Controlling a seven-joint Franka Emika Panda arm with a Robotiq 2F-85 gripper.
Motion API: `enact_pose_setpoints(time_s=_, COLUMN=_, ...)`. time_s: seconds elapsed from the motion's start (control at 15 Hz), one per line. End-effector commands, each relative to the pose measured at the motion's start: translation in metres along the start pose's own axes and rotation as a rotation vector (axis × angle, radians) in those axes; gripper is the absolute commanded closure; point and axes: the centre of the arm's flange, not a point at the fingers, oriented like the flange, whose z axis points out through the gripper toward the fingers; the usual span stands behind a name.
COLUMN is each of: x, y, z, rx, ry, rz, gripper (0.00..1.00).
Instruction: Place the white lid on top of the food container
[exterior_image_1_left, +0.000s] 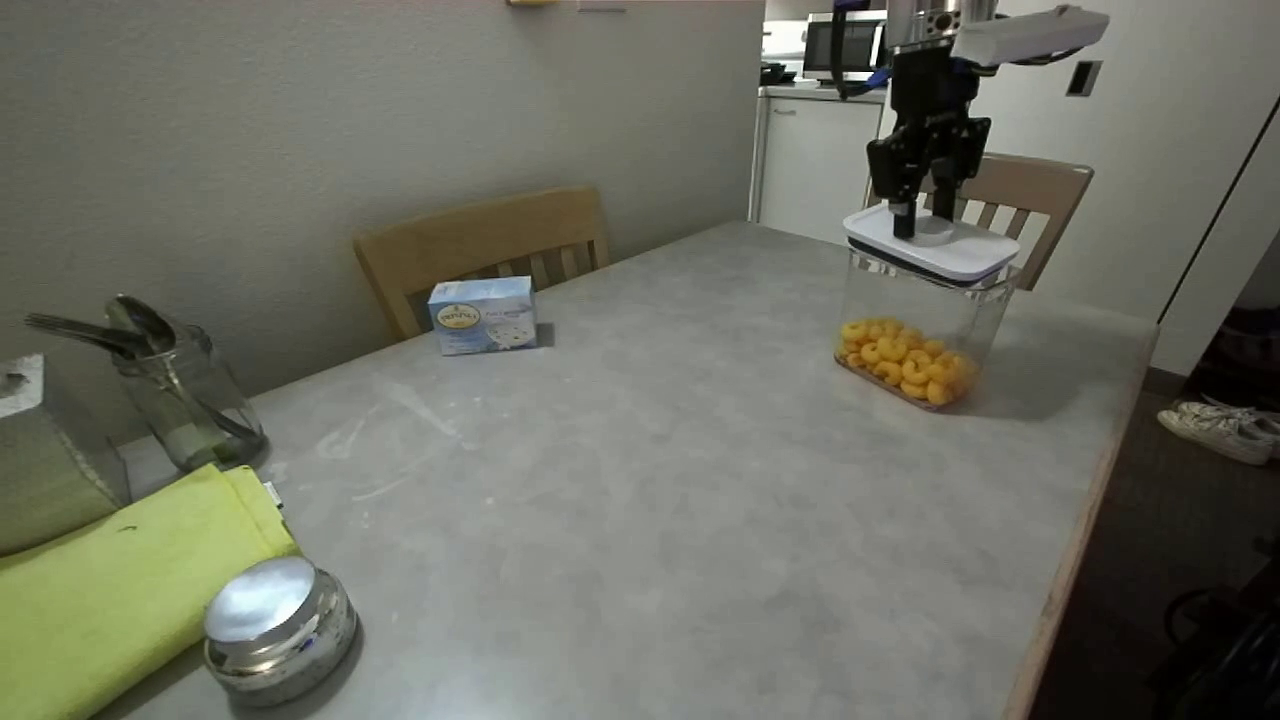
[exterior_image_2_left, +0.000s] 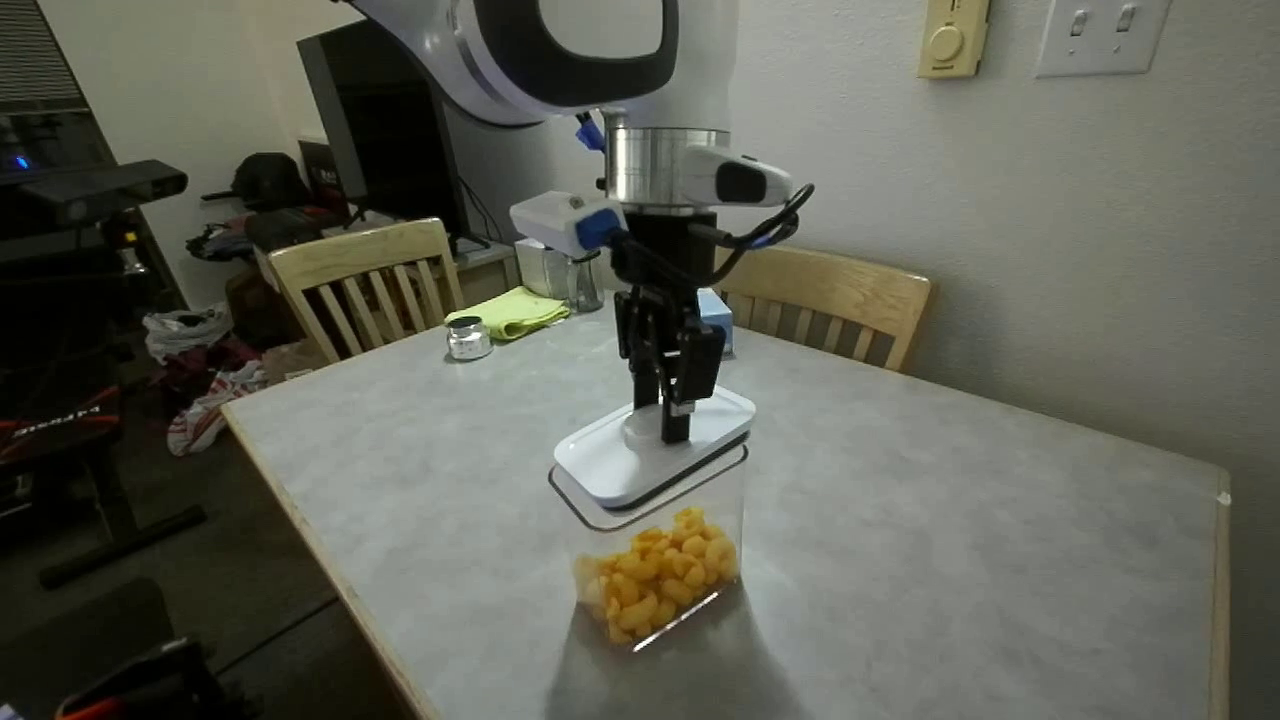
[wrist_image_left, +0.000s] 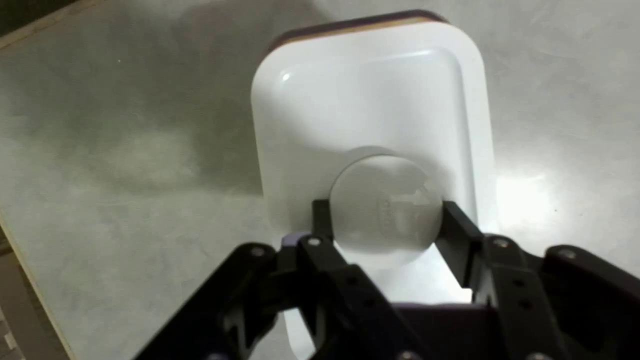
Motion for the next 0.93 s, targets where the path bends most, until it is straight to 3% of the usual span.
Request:
enact_pose_setpoints(time_s=0.0, x=-0.005, y=-0.008, z=0.005, rx=0.020, ry=0.006, rz=0.046, gripper=0.71)
enact_pose_setpoints(time_s=0.87, x=-0.014, y=-0.018, z=0.009, rx=0.049, ry=0.009, rz=0.120, gripper=0.71)
